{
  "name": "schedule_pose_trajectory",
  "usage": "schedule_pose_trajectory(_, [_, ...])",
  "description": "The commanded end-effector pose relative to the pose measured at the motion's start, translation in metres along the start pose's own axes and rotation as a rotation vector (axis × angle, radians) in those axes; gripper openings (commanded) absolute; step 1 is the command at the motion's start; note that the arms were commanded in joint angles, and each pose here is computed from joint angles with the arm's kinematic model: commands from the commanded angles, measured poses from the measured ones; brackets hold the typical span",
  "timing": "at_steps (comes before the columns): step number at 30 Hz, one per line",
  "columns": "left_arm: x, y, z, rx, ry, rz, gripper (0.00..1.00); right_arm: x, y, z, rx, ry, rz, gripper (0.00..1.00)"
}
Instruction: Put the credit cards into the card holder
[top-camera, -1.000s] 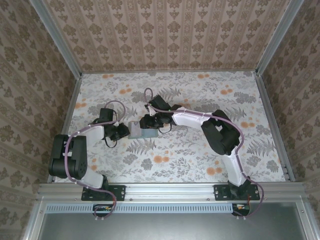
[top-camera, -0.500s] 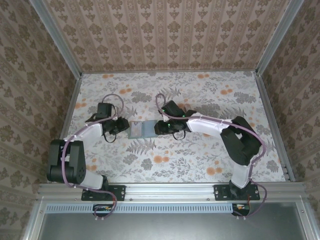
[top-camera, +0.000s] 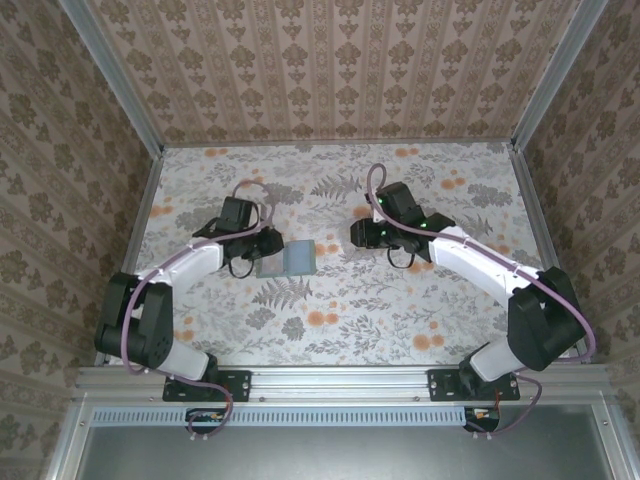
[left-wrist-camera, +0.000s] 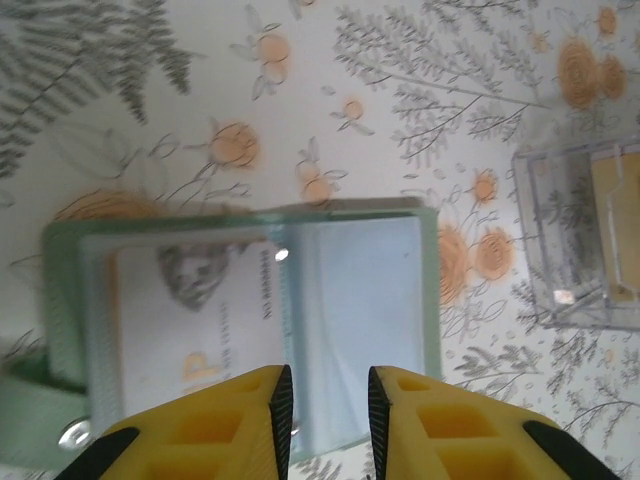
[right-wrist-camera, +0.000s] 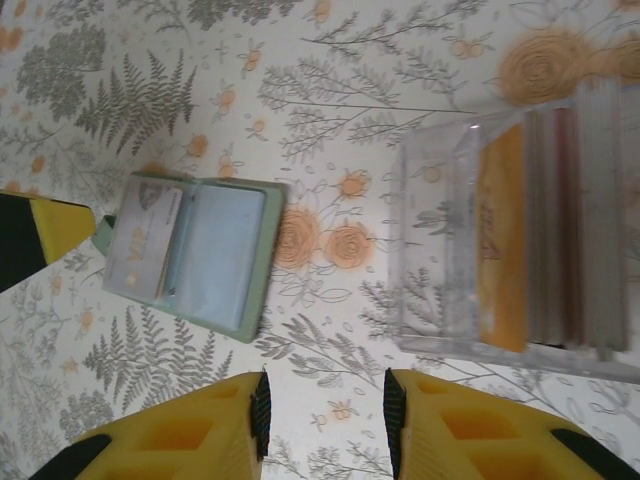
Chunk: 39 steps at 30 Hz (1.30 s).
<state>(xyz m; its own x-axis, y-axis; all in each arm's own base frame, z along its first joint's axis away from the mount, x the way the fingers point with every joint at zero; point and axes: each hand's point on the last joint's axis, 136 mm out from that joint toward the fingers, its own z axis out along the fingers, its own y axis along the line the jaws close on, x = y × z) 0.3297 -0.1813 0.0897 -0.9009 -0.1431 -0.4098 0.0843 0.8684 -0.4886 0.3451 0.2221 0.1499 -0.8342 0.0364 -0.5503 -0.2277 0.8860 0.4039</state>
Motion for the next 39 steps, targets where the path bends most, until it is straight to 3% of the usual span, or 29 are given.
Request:
schedule_pose_trajectory(1, [-0.019, -0.027, 0.005, 0.029, -0.037, 0.028, 0.29, 0.001, -0.014, -0.006, 0.035, 0.012, -0.02, 0.39])
schedule_pose_trajectory(6, [-0.016, -0.063, 0.023, 0.052, 0.012, 0.121, 0.3, -0.003, -0.021, 0.0, 0.038, -0.006, -0.02, 0.39])
schedule_pose_trajectory(11, [-0.027, -0.042, 0.035, -0.063, 0.061, 0.136, 0.31, 0.013, 0.002, 0.016, -0.079, 0.051, -0.034, 0.39])
schedule_pose_trajectory(15, [-0.037, -0.043, 0.038, -0.049, 0.065, 0.129, 0.32, 0.014, -0.018, 0.025, 0.007, 0.059, -0.023, 0.39])
schedule_pose_trajectory(20, [-0.037, -0.072, 0.052, 0.042, 0.08, 0.119, 0.32, 0.006, -0.05, 0.021, 0.157, -0.014, -0.026, 0.39])
schedule_pose_trajectory(26, [-0.024, -0.099, 0.08, 0.075, 0.149, 0.152, 0.32, 0.004, -0.06, 0.024, 0.167, -0.033, -0.003, 0.4])
schedule_pose_trajectory(39, [0.003, -0.125, 0.105, 0.102, 0.202, 0.173, 0.33, -0.019, -0.056, -0.005, 0.148, -0.204, -0.019, 0.4])
